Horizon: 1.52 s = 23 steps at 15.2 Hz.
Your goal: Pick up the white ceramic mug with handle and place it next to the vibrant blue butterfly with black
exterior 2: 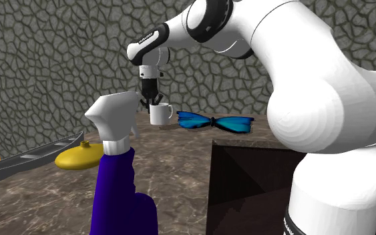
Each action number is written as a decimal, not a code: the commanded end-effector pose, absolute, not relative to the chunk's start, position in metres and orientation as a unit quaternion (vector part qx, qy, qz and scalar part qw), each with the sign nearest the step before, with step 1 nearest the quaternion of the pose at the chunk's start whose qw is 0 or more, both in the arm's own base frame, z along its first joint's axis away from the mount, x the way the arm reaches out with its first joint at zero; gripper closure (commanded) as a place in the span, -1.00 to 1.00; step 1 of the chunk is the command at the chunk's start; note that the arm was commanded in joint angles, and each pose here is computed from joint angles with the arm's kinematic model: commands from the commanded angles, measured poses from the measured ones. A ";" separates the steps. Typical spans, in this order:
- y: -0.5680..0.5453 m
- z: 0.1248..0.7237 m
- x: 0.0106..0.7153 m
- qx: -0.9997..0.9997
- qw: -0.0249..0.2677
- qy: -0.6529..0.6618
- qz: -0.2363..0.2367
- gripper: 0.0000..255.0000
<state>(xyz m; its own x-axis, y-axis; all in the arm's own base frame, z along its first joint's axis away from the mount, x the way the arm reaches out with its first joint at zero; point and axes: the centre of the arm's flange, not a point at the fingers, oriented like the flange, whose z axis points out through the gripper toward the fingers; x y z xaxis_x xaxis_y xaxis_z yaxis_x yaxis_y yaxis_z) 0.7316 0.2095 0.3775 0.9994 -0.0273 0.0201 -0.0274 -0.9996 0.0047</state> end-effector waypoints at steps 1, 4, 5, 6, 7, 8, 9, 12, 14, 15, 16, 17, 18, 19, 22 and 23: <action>0.209 0.367 0.732 1.000 0.002 -0.014 0.011 1.00; 0.209 0.361 0.732 1.000 0.002 -0.014 0.011 1.00; 0.209 0.361 0.732 1.000 0.002 -0.014 0.011 1.00; 0.209 0.361 0.732 1.000 0.002 -0.014 0.011 1.00; 0.209 0.361 0.732 1.000 0.002 -0.014 0.011 1.00; 0.209 0.361 0.732 1.000 0.002 -0.014 0.011 1.00; 0.209 0.361 0.732 1.000 0.002 -0.014 0.011 1.00; 0.209 0.361 0.732 1.000 0.002 -0.014 0.011 -1.00; 0.209 0.361 0.732 1.000 0.002 -0.014 0.011 -1.00; 0.209 0.361 0.732 1.000 0.002 -0.014 0.011 -1.00; 0.209 0.374 0.732 1.000 0.002 -0.014 0.011 -1.00; 0.209 0.387 0.732 1.000 0.002 -0.014 0.011 -1.00; 0.209 0.400 0.731 1.000 0.002 -0.014 0.011 -1.00; 0.209 0.411 0.731 1.000 0.002 -0.014 0.011 -1.00; 0.209 0.411 0.731 1.000 0.002 -0.014 0.011 -1.00; 0.209 0.411 0.731 1.000 0.002 -0.014 0.011 -1.00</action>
<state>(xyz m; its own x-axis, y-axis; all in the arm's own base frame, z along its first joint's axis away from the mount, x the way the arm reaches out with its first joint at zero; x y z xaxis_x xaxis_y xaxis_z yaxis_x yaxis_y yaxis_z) 0.7313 0.2089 0.4100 0.9994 -0.0274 0.0215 -0.0275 -0.9996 0.0042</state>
